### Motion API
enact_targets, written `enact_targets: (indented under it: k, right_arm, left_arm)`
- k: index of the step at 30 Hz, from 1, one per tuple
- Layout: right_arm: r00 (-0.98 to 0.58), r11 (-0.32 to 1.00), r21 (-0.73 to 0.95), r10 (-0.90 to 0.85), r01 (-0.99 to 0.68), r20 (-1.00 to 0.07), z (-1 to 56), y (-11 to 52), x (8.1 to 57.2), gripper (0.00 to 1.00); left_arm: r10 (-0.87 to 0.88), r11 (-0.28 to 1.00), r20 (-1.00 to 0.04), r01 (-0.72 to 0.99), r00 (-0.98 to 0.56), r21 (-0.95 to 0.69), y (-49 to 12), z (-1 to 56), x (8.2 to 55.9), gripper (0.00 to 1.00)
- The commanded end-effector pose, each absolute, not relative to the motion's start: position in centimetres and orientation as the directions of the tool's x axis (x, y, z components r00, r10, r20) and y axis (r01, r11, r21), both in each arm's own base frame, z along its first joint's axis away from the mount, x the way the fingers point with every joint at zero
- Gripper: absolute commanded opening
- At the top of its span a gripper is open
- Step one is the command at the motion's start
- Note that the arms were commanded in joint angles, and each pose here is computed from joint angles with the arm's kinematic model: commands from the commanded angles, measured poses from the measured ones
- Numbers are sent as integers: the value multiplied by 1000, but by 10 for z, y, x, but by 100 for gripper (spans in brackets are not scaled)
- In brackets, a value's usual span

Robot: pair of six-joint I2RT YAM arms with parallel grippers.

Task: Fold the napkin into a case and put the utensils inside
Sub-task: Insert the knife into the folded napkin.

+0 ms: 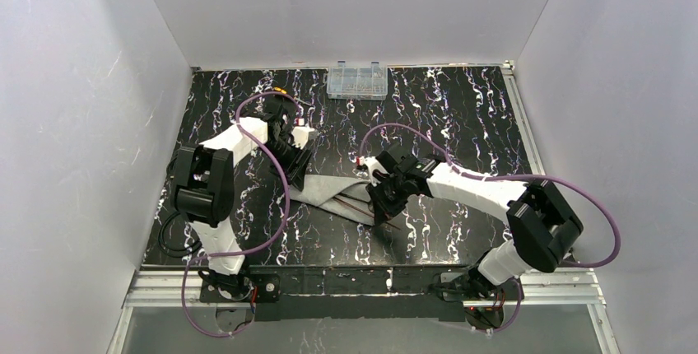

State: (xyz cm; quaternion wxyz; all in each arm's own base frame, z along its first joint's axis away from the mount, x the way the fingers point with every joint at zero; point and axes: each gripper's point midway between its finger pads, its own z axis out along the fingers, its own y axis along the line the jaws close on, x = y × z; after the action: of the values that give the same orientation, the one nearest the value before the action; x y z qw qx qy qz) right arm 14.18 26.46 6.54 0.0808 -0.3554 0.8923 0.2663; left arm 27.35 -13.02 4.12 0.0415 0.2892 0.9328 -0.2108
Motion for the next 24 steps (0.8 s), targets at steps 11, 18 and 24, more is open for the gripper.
enact_targets:
  k: [11, 18, 24]
  right_arm:
    - [-653, 511, 408, -579, -757, -487, 78, 295, 160, 1]
    - [-629, 490, 398, -555, -776, -544, 75, 300, 164, 1]
    - [-622, 464, 417, -536, -782, -571, 65, 314, 170, 1]
  left_arm:
    - [561, 720, -160, 574, -812, -389, -130, 37, 264, 39]
    - [569, 712, -159, 580, -807, -396, -131, 41, 263, 37]
    - [577, 703, -157, 586, -801, -404, -131, 43, 259, 36]
